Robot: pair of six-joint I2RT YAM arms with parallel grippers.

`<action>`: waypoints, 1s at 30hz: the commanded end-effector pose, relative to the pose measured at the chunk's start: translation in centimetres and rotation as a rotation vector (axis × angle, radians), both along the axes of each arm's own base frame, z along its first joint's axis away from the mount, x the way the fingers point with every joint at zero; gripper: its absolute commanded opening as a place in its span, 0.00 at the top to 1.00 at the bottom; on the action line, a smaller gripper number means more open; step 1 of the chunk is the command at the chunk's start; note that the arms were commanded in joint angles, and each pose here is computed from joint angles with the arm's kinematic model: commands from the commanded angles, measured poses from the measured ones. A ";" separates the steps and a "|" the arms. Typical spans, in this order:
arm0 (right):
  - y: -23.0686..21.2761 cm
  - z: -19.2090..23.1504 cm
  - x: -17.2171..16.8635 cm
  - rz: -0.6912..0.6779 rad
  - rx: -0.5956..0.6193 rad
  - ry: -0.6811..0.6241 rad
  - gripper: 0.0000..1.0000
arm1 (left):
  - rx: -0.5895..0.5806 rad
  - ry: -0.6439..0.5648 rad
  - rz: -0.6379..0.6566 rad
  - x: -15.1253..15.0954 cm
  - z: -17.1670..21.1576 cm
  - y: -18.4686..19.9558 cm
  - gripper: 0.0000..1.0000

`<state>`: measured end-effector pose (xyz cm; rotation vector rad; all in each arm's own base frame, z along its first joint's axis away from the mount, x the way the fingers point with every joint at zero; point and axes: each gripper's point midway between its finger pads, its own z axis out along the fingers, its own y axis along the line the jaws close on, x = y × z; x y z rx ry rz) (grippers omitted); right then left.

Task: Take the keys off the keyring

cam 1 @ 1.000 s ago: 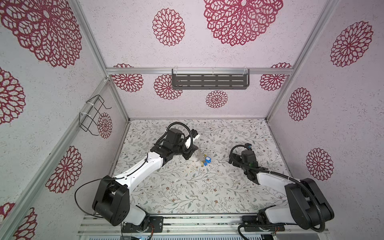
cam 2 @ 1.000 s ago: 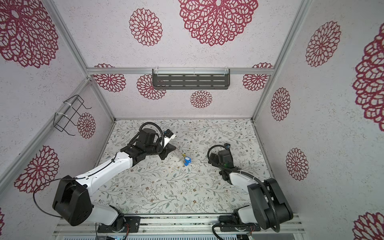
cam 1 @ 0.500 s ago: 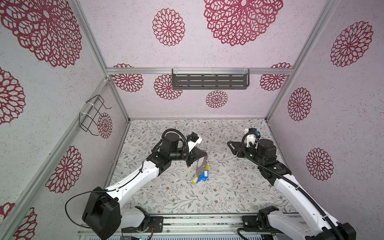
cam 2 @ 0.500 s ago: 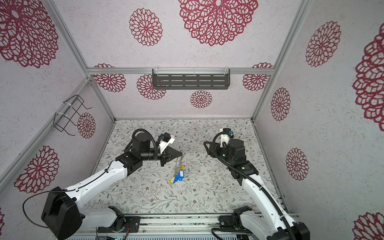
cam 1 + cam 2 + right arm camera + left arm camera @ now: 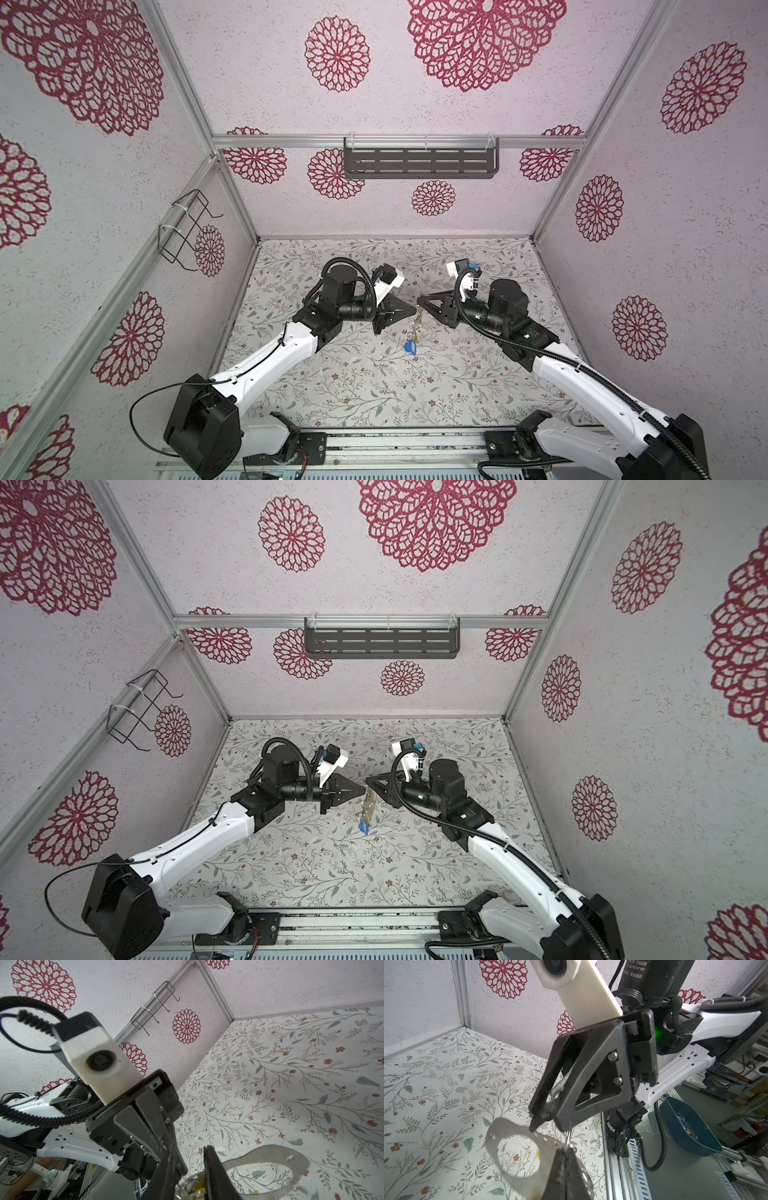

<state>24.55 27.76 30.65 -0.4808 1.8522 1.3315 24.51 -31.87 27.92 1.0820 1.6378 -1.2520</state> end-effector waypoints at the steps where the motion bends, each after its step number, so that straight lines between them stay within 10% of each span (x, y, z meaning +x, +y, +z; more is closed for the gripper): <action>1: 0.4 2.1 -0.8 0.035 0.016 -0.097 0.74 | -0.076 -0.068 -0.040 -0.8 2.7 -0.2 1.00; 11: 0.8 2.0 -1.0 0.056 0.030 -0.094 0.82 | -0.080 -0.069 -0.042 -1.0 2.9 -0.1 1.00; 25: -0.7 3.3 -3.1 0.061 0.063 -0.117 0.57 | -0.074 -0.065 -0.036 -1.3 3.0 0.2 1.00; 30: 0.0 2.5 -3.4 0.106 0.074 -0.081 0.69 | -0.076 -0.066 -0.032 -1.2 3.2 0.2 1.00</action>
